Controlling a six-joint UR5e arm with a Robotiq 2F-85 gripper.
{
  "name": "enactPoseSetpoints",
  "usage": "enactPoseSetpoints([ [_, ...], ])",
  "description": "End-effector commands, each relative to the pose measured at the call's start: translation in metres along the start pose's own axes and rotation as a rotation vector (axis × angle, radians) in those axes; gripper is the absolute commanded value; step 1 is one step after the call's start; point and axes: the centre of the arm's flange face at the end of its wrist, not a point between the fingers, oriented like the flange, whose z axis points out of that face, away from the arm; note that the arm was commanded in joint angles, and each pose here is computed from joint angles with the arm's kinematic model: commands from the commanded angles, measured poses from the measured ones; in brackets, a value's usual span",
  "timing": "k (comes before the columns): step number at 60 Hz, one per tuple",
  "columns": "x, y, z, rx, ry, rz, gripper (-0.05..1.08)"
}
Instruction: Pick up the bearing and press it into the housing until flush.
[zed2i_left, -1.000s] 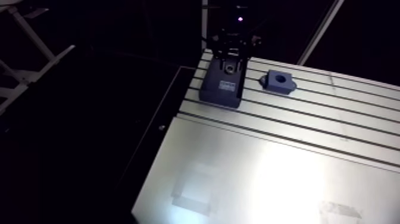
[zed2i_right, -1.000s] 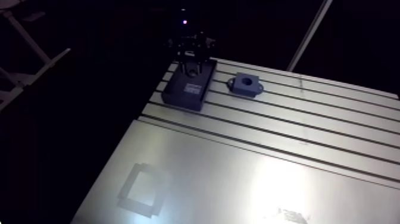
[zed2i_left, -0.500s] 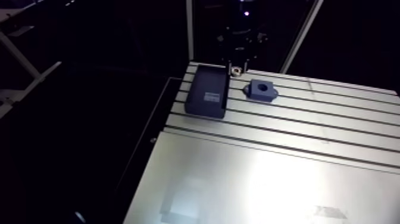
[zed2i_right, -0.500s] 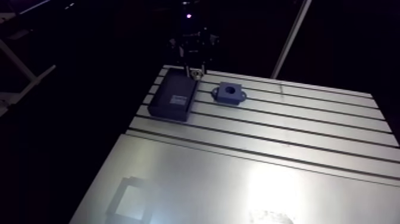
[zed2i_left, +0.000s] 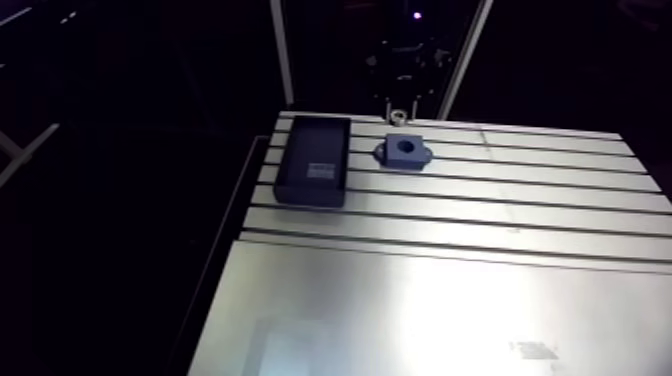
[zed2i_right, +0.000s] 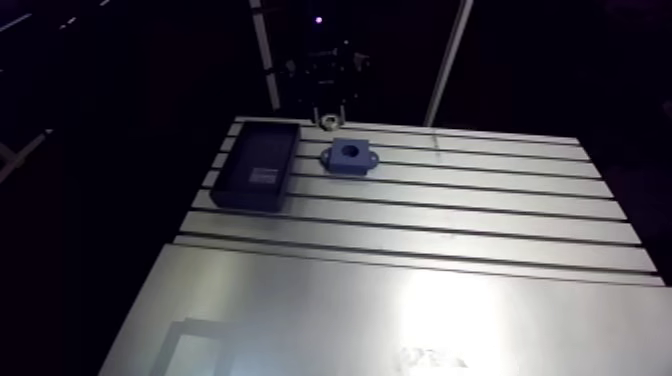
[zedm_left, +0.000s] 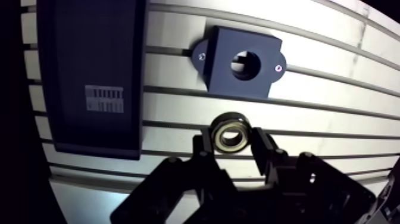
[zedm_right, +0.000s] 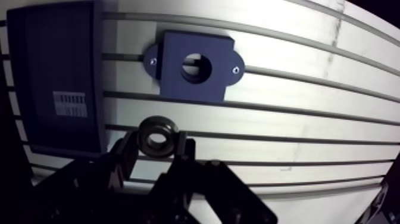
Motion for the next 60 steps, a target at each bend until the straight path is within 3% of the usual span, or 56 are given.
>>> enactPoseSetpoints([
  [1, 0.001, 0.01, 0.012, 0.003, 0.021, 0.018, 0.74],
  [8, 0.003, 0.017, 0.013, 0.002, 0.055, 0.031, 0.74],
  [28, 0.008, 0.03, 0.038, 0.007, 0.02, 0.041, 0.74],
  [38, 0.016, 0.034, 0.046, 0.007, 0.055, 0.038, 0.74],
  [60, 0.025, 0.034, 0.061, 0.003, 0.035, 0.036, 0.74],
])
